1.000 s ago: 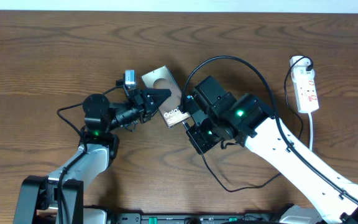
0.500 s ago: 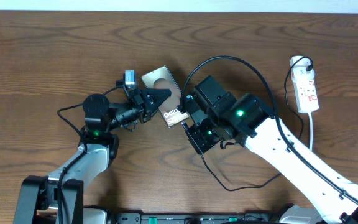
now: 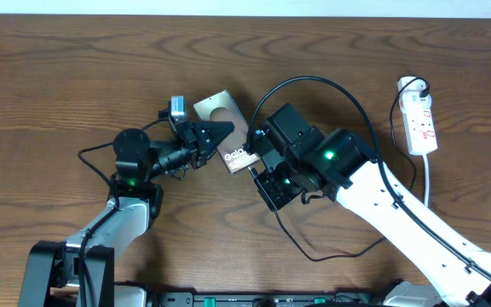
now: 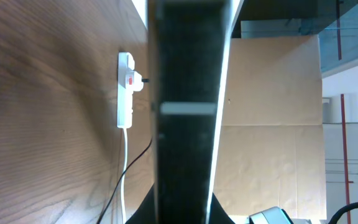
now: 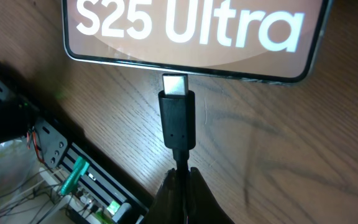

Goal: Plug charger to phone and switch on socket
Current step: 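Push the plug into the phone's port with the right gripper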

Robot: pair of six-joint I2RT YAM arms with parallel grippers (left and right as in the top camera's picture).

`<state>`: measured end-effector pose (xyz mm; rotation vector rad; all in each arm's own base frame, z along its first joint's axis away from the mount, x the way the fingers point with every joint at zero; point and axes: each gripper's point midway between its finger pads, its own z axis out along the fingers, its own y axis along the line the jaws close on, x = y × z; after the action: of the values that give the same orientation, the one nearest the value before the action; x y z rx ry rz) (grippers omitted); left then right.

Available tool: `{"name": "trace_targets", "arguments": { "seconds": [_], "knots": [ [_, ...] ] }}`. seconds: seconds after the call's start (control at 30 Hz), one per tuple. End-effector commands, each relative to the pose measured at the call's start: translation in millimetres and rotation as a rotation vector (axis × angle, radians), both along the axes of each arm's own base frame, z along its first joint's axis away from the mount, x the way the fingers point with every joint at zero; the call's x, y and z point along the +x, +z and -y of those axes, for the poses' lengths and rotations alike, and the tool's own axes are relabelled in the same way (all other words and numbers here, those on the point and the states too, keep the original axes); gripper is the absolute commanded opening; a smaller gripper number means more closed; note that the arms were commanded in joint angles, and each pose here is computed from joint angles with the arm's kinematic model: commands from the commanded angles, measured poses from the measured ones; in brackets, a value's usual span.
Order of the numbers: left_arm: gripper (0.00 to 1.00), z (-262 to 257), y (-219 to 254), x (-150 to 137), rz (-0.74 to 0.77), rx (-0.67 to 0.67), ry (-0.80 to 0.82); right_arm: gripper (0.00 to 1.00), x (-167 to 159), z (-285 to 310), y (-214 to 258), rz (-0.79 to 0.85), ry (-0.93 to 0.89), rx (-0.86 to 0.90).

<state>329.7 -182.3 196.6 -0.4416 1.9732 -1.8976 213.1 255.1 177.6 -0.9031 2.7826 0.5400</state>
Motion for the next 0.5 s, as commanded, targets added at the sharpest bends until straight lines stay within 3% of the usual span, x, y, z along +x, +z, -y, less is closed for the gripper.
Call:
{"name": "trace_targets", "arguments": {
  "seconds": [0.0,0.47],
  "knots": [
    [0.07,0.2,14.1,2.0,0.040,-0.011,-0.008,0.01,-3.6,-3.1,-3.9,-0.025,-0.004,0.003],
    [0.07,0.2,14.0,2.0,0.029,-0.016,-0.008,0.01,-6.2,-5.1,-3.5,-0.033,0.004,0.010]
  ]
}}
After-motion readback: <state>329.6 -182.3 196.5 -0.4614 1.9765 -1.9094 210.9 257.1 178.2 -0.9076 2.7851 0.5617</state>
